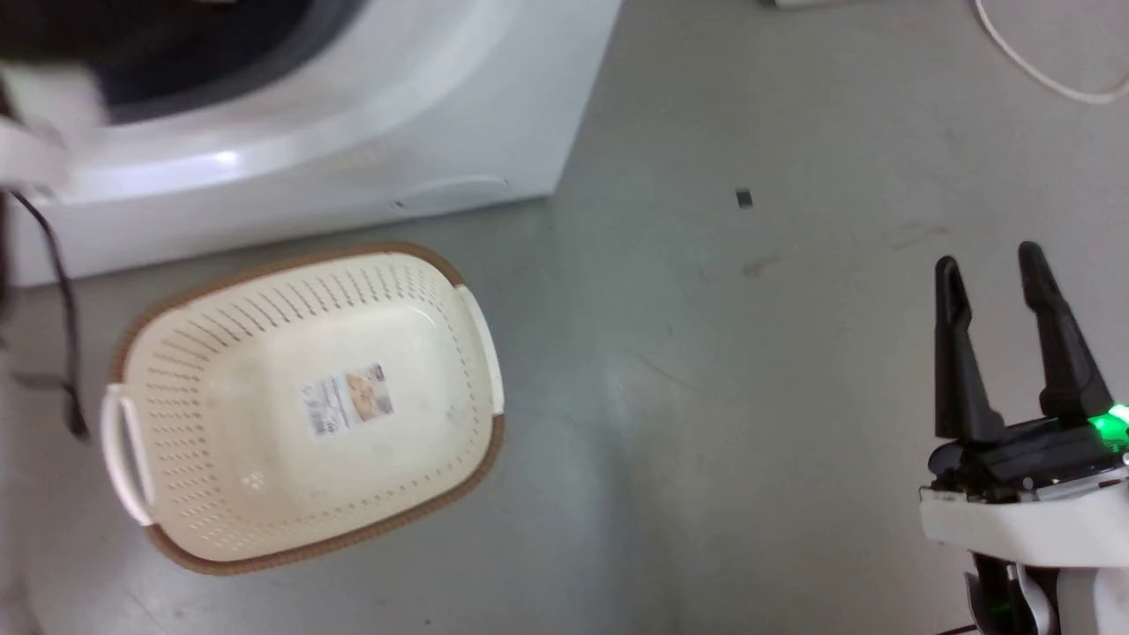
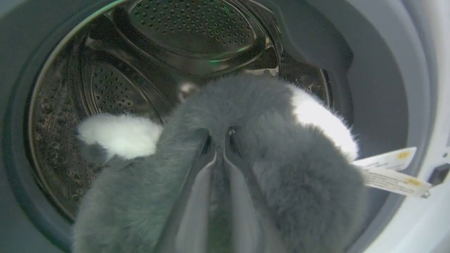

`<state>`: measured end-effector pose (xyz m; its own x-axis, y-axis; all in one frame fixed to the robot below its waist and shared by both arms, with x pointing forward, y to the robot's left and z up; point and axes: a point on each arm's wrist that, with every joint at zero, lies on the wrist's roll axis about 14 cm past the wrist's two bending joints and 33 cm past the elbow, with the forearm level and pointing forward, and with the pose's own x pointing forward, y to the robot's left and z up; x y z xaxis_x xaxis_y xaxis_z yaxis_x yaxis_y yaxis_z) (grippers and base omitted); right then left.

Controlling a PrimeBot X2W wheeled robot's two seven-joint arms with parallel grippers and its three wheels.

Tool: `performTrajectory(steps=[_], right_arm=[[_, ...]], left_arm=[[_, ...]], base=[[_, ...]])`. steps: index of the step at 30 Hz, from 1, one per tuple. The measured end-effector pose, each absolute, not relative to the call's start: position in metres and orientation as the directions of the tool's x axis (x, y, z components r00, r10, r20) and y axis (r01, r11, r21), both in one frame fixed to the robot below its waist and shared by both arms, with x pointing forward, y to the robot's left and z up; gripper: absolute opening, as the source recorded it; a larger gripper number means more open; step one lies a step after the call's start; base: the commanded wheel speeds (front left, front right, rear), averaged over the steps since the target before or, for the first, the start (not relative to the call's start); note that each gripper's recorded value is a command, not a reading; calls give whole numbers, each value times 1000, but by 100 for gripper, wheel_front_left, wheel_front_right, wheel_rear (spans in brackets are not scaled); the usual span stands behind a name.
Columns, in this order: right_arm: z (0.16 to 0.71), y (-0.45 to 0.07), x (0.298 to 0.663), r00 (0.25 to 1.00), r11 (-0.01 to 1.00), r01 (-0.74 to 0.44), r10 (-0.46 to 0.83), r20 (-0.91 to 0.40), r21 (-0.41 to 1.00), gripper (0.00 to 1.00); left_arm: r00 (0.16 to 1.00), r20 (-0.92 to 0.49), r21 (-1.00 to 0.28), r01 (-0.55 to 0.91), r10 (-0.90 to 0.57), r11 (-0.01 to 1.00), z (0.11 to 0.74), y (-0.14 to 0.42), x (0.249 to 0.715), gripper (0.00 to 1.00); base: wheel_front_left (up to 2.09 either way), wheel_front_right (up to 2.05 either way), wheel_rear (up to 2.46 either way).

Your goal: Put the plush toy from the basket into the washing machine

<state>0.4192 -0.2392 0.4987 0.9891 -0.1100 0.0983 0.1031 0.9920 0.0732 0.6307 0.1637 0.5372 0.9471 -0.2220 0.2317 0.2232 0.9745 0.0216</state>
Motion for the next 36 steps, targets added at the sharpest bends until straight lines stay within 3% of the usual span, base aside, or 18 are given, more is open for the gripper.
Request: performTrajectory(steps=[6, 7, 13, 22, 33, 34, 35, 36], right_arm=[[469, -250, 426, 990, 988, 140, -142, 21, 71, 100], [455, -254, 429, 988, 986, 153, -153, -13, 73, 100], [426, -260, 427, 980, 983, 177, -172, -97, 53, 100], [398, -264, 428, 968, 979, 195, -184, -168, 53, 100], [385, -260, 434, 967, 981, 185, -169, -191, 65, 100], [385, -259, 435, 968, 981, 181, -166, -189, 67, 100], [386, -258, 436, 969, 981, 178, -163, -185, 70, 100], [388, -258, 437, 970, 982, 177, -162, -179, 71, 100]], left_arm=[[954, 219, 82, 190, -203, 978, 539, 174, 698, 0], [960, 213, 96, 164, -182, 982, 534, 181, 727, 0], [977, 158, 90, 133, -146, 987, 498, 185, 767, 0], [978, -98, 116, 194, -183, 974, 395, 163, 785, 0], [930, -266, 141, 298, -254, 944, 364, 151, 784, 0], [929, -269, 136, 298, -254, 945, 365, 153, 783, 44], [930, -264, 140, 299, -255, 944, 367, 154, 782, 98], [932, -258, 142, 297, -254, 944, 370, 156, 781, 100]], base=[[0, 0, 0], [0, 0, 0], [0, 0, 0], [0, 0, 0], [0, 0, 0], [0, 0, 0], [0, 0, 0], [0, 0, 0]])
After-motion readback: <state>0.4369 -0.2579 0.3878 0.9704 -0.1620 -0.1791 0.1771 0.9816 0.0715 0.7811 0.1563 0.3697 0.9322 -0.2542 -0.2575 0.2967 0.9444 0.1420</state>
